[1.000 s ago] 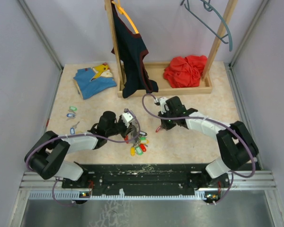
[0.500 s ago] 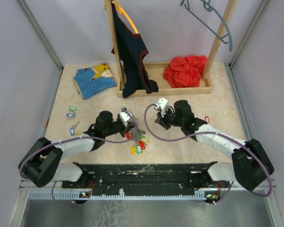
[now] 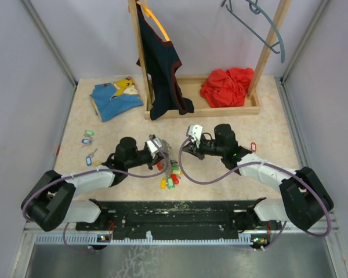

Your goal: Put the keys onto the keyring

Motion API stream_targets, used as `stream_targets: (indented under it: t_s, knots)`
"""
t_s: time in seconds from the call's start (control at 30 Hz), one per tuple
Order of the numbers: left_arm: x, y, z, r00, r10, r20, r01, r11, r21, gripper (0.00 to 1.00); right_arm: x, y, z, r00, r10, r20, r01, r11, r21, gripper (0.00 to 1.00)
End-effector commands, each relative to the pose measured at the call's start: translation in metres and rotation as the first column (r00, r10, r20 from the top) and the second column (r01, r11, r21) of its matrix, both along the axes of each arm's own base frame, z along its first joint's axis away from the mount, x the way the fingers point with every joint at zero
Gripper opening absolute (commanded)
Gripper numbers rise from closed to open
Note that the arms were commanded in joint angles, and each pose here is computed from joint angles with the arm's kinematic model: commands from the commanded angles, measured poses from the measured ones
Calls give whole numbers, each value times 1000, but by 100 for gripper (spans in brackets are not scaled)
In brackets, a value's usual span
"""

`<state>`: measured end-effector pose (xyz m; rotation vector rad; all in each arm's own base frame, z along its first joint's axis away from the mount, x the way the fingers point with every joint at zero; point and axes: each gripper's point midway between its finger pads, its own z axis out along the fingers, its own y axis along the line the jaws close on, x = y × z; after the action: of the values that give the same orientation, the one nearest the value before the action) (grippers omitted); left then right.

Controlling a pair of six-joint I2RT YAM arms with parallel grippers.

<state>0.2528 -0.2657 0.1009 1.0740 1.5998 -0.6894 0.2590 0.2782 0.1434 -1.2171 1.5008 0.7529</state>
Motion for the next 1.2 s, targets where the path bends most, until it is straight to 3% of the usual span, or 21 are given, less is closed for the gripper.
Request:
stream_targets:
  t_s: [0.0,0.37,0.67,1.17]
  knots:
    - [-5,-7,8,995,-79,64,80,997,-22,0,-14,17,12,985,149,87,-150,989,16,0]
    - [-18,-10,0,974,-188,124,189,982,5,0,-25,29,-17,958,193,210,-181,981,-75,0]
    - [-29,-13,1,945,-261,196,265,964,6,0,-23,33,-23,957,181,227,-163,982,-97,0]
    - [-29,-14,2,940,-265,217,271,963,2,0,-32,39,-24,954,223,201,-206,973,-105,0]
